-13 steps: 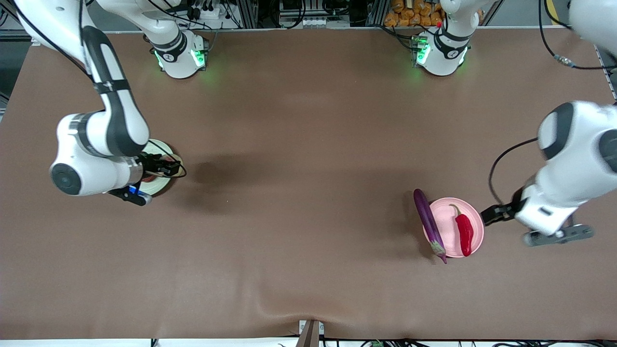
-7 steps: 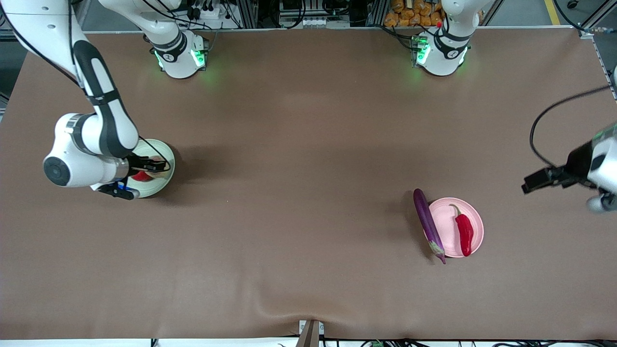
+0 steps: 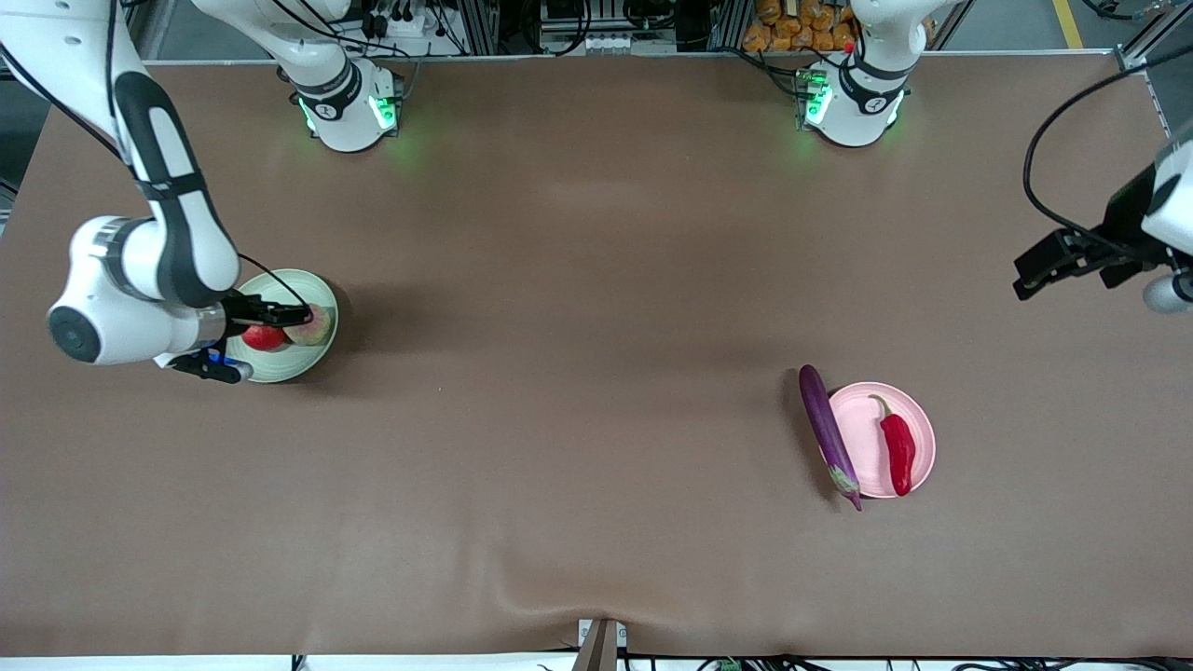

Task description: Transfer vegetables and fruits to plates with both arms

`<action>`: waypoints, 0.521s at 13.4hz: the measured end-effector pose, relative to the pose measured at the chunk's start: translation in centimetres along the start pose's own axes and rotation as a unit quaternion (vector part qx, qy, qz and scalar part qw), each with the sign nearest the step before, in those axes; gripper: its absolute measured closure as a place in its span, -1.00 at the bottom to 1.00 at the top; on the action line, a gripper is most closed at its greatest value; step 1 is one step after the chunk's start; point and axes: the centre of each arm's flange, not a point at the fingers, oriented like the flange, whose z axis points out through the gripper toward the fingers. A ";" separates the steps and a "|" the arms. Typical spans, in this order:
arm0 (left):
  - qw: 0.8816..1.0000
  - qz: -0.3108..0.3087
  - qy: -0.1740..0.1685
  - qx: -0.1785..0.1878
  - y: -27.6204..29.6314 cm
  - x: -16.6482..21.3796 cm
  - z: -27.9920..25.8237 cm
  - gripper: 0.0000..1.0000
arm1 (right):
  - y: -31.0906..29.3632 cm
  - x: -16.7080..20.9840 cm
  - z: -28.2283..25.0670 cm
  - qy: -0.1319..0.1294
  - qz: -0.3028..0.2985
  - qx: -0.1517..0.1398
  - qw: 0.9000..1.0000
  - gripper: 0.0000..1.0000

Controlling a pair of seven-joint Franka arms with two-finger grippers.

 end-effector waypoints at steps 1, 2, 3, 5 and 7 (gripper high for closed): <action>1.000 0.000 -0.003 0.001 -0.1 -0.4 -0.3 -1.00 | -1.3 -0.8 -3.6 0.001 -0.012 -0.001 1.000 -1.00; 1.000 0.001 -0.011 -0.001 -0.4 -0.8 -0.5 -1.00 | -2.7 -2.0 -7.5 0.014 -0.026 -0.002 1.000 -1.00; 1.000 0.000 -0.017 -0.002 -0.9 -1.2 -0.6 -1.00 | -4.1 -3.2 -11.2 0.034 -0.039 -0.004 0.999 -1.00; 1.000 -0.008 -0.024 0.000 -2.2 -1.7 -0.5 -1.00 | -5.8 -5.8 -17.3 0.070 -0.062 -0.006 0.996 -1.00; 1.000 -0.015 -0.025 -0.004 -2.9 -2.1 -0.7 -1.00 | -6.2 -8.6 -22.4 0.094 -0.093 -0.008 0.991 -1.00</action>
